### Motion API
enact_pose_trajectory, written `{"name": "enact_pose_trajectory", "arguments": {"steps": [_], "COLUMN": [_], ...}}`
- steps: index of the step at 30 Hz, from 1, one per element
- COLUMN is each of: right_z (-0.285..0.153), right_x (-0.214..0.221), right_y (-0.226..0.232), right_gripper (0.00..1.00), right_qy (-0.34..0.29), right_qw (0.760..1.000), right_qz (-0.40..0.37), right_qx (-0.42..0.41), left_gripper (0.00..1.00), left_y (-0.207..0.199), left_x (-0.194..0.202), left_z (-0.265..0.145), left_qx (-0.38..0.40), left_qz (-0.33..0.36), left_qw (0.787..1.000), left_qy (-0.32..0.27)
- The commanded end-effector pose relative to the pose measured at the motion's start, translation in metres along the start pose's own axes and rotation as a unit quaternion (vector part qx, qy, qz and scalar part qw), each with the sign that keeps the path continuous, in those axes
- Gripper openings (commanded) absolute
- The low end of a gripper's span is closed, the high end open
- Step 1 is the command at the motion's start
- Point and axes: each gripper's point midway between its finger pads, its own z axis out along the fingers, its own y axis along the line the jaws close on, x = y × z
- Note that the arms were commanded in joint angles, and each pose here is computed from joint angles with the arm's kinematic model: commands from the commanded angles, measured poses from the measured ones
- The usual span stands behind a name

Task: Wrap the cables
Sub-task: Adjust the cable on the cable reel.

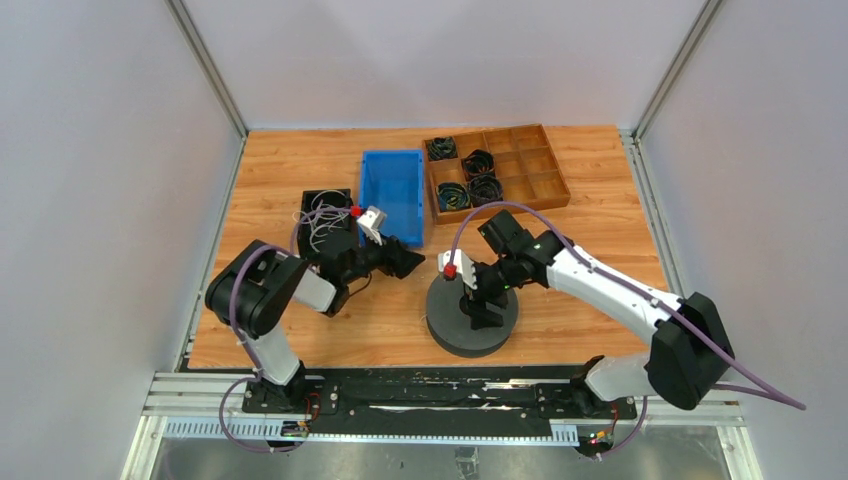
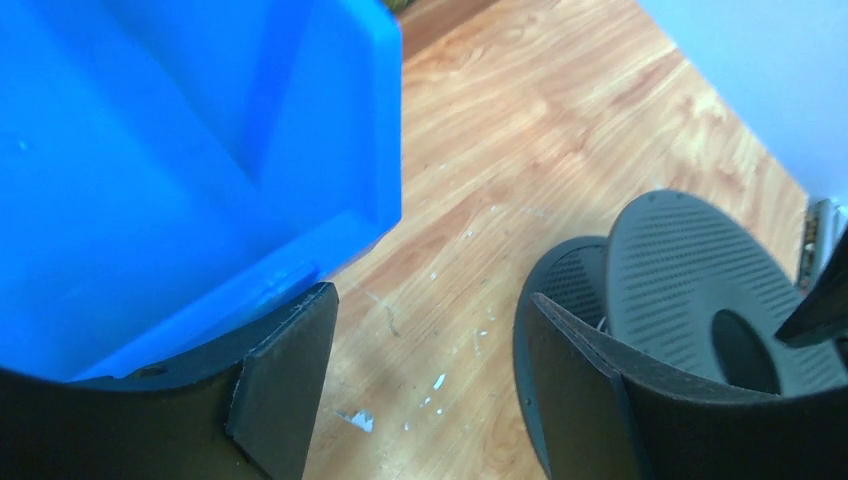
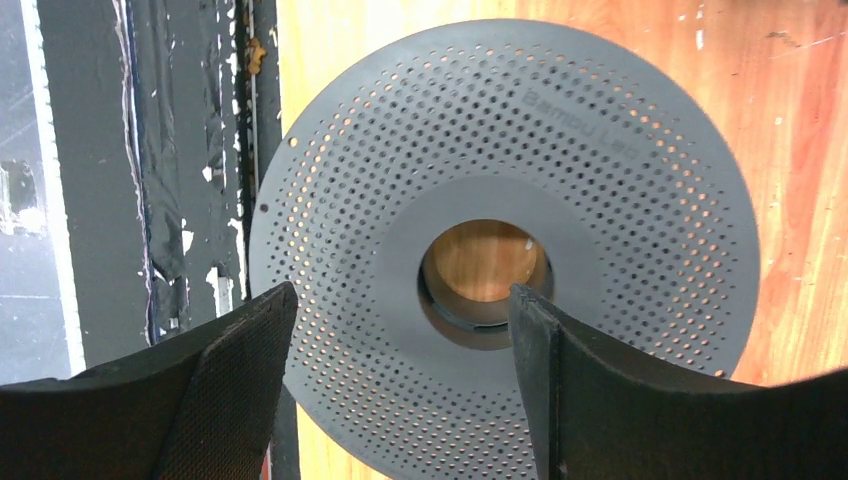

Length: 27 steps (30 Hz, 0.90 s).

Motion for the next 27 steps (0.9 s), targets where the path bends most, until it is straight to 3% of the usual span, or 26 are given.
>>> {"name": "enact_pose_trajectory", "arguments": {"steps": [1, 7, 11, 15, 20, 27], "right_z": [0.003, 0.013, 0.022, 0.030, 0.028, 0.010], "right_x": [0.007, 0.016, 0.023, 0.032, 0.040, 0.047], "right_y": [0.011, 0.025, 0.034, 0.034, 0.030, 0.018], "right_gripper": [0.77, 0.78, 0.78, 0.78, 0.78, 0.73], "right_qy": [0.025, 0.050, 0.064, 0.086, 0.107, 0.130], "right_qw": [0.999, 0.997, 0.995, 0.993, 0.989, 0.980], "right_qz": [-0.019, -0.049, -0.070, -0.083, -0.094, -0.125], "right_qx": [0.021, 0.015, 0.009, 0.023, 0.044, 0.079], "left_gripper": [0.74, 0.75, 0.72, 0.72, 0.74, 0.76], "left_y": [-0.017, -0.048, -0.071, -0.085, -0.088, -0.111], "left_x": [-0.026, -0.041, -0.040, -0.033, -0.020, 0.005], "left_z": [-0.007, -0.016, -0.034, -0.050, -0.056, -0.064], "left_qx": [0.050, 0.124, 0.185, 0.219, 0.232, 0.281], "left_qz": [0.000, 0.026, 0.094, 0.139, 0.142, 0.204], "left_qw": [0.999, 0.992, 0.978, 0.966, 0.962, 0.938], "left_qy": [-0.006, 0.007, 0.002, -0.016, -0.016, -0.019]}}
